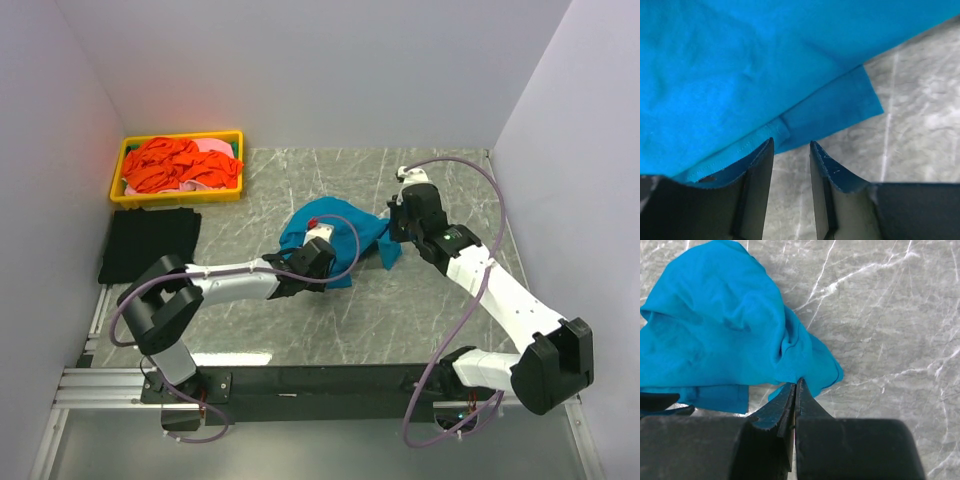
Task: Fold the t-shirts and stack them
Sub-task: Flatten the tshirt out
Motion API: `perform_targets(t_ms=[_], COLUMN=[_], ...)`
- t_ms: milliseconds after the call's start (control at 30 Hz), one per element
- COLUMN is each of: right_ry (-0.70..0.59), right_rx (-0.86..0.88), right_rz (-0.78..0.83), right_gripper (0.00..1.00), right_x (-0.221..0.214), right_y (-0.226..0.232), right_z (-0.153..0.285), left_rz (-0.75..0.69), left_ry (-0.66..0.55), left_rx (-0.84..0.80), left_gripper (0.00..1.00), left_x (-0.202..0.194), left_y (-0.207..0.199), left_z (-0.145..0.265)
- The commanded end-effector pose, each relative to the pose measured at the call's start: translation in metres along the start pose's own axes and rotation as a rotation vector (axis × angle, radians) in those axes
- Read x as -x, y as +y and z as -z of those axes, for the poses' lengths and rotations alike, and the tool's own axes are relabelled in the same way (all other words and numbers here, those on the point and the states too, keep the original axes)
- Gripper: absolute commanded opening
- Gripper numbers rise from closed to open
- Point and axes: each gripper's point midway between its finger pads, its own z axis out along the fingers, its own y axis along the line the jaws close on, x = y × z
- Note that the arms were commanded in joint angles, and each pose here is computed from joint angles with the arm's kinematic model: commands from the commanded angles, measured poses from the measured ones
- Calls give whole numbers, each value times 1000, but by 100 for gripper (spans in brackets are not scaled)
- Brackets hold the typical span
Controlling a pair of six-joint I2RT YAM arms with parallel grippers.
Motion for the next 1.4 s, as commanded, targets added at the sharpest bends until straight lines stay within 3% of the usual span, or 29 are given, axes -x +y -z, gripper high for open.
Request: perform_targets(t_ms=[0, 533, 700, 900, 1000, 1133, 1233, 1367], right_ry=[-90, -77, -75, -70, -76, -88, -99, -137], right_rx=[5, 9, 15, 15, 7, -37, -91, -215], right_rz=[-34, -46, -42, -37, -33, -28, -46, -97], right_gripper=[0, 0, 0, 0, 0, 0, 0, 0], right_x=[18, 8, 7, 7, 8, 12, 21, 40], right_y=[-3, -6, -5, -6, -8, -21, -39, -82], right_z=[9, 7, 7, 9, 12, 15, 19, 33], left_rz=[3, -13, -11, -7, -17, -50, -71, 25], left_ry=[-42, -32, -43, -76, -95, -140, -220, -321], left_rx=[25, 116, 143, 151, 167, 226, 330, 496], left_gripper=[41, 39, 18, 1, 1, 1, 1, 1], left_x=[15, 8, 10, 25, 32, 48, 80, 126], left_y=[-4, 7, 10, 14, 23, 45, 84, 165], left_z=[-6, -26, -25, -5, 16, 50, 90, 138])
